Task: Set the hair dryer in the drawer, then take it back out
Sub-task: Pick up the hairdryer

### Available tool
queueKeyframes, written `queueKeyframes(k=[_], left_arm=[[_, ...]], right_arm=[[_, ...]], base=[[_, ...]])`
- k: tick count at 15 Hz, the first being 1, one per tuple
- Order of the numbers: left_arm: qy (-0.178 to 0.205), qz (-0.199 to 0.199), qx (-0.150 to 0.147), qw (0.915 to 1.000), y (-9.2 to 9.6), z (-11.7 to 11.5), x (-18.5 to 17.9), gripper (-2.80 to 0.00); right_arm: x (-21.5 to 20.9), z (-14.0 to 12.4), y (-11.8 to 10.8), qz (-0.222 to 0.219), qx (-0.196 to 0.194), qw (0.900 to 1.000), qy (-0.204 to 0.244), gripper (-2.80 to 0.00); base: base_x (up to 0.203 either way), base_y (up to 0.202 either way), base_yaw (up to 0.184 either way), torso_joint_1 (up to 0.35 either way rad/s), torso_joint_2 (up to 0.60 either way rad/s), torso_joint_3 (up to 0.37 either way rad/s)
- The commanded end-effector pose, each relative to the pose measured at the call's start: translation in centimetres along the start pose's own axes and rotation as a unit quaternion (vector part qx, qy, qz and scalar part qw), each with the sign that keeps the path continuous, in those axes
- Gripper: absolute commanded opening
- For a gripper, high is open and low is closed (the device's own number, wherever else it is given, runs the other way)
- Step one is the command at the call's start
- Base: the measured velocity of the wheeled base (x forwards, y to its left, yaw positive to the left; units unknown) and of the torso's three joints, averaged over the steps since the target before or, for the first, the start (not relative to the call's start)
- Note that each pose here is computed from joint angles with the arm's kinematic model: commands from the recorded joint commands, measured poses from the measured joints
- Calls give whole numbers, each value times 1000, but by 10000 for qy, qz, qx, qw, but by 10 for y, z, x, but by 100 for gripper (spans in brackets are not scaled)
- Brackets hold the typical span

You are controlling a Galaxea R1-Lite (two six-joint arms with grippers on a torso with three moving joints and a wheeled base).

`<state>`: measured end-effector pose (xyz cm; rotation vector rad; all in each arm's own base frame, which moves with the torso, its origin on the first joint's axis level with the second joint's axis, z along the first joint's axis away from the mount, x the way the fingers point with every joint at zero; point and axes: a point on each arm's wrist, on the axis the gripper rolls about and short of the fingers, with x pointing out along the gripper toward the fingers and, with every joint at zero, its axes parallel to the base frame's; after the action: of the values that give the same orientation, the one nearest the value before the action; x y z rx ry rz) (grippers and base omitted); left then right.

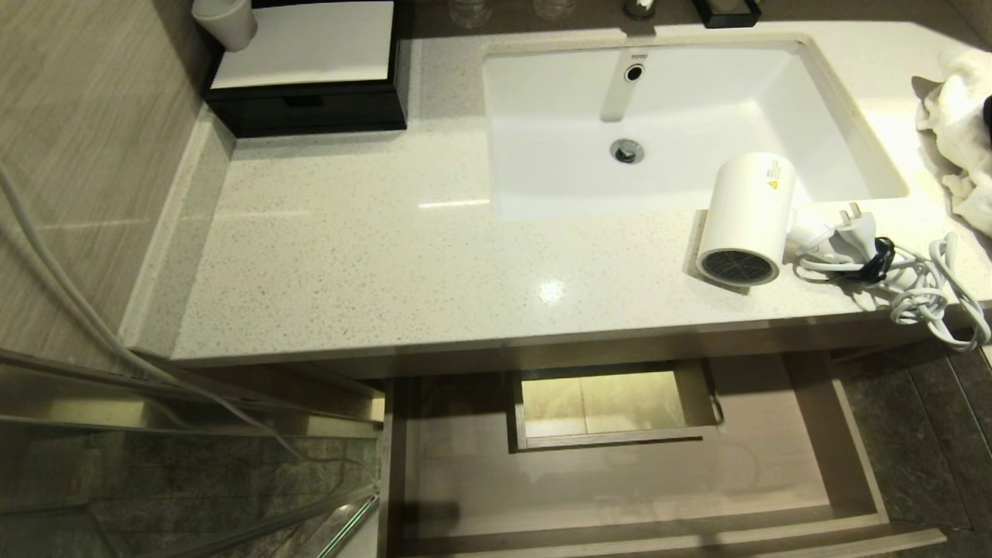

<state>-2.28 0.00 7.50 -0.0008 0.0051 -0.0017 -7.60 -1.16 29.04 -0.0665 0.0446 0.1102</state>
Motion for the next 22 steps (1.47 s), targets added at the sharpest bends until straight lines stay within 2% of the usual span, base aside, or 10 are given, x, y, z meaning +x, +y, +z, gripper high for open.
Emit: queueKeyframes(k=[1, 2, 5, 7, 8, 9, 11, 12, 16, 22], left_arm=[[5, 1, -3, 10000, 0, 0, 0, -280], [5, 1, -3, 10000, 0, 0, 0, -280], [5, 1, -3, 10000, 0, 0, 0, -280], [5, 1, -3, 10000, 0, 0, 0, -280], [4, 1, -3, 10000, 0, 0, 0, -280], [5, 1, -3, 10000, 0, 0, 0, -280], [5, 1, -3, 10000, 0, 0, 0, -280], [5, 1, -3, 10000, 0, 0, 0, -280], [5, 1, -3, 10000, 0, 0, 0, -280], [5, 1, -3, 10000, 0, 0, 0, -280]], right_arm=[[78, 22, 1, 101, -77, 9888, 1490, -280], [98, 24, 2, 138, -99, 9831, 1822, 0], [164, 27, 4, 272, -179, 9696, 2427, 0], [209, 28, 1, 247, -409, 9698, 2392, 0], [230, 30, -4, 258, -773, 9721, 2200, 0], [243, 31, -8, 575, -1064, 9715, 2041, 0], [260, 27, -20, 1442, -1502, 9616, 1787, 0], [268, 24, -29, 1605, -1798, 9545, 1753, 0], [292, 24, -42, 1667, -2059, 9488, 1723, 0], [321, 17, -46, 2130, -2595, 9278, 1629, 0]], base=[[0, 0, 0, 0, 0, 0], [0, 0, 0, 0, 0, 0], [0, 0, 0, 0, 0, 0], [0, 0, 0, 0, 0, 0], [0, 0, 0, 0, 0, 0], [0, 0, 0, 0, 0, 0], [0, 0, 0, 0, 0, 0], [0, 0, 0, 0, 0, 0], [0, 0, 0, 0, 0, 0], [0, 0, 0, 0, 0, 0]])
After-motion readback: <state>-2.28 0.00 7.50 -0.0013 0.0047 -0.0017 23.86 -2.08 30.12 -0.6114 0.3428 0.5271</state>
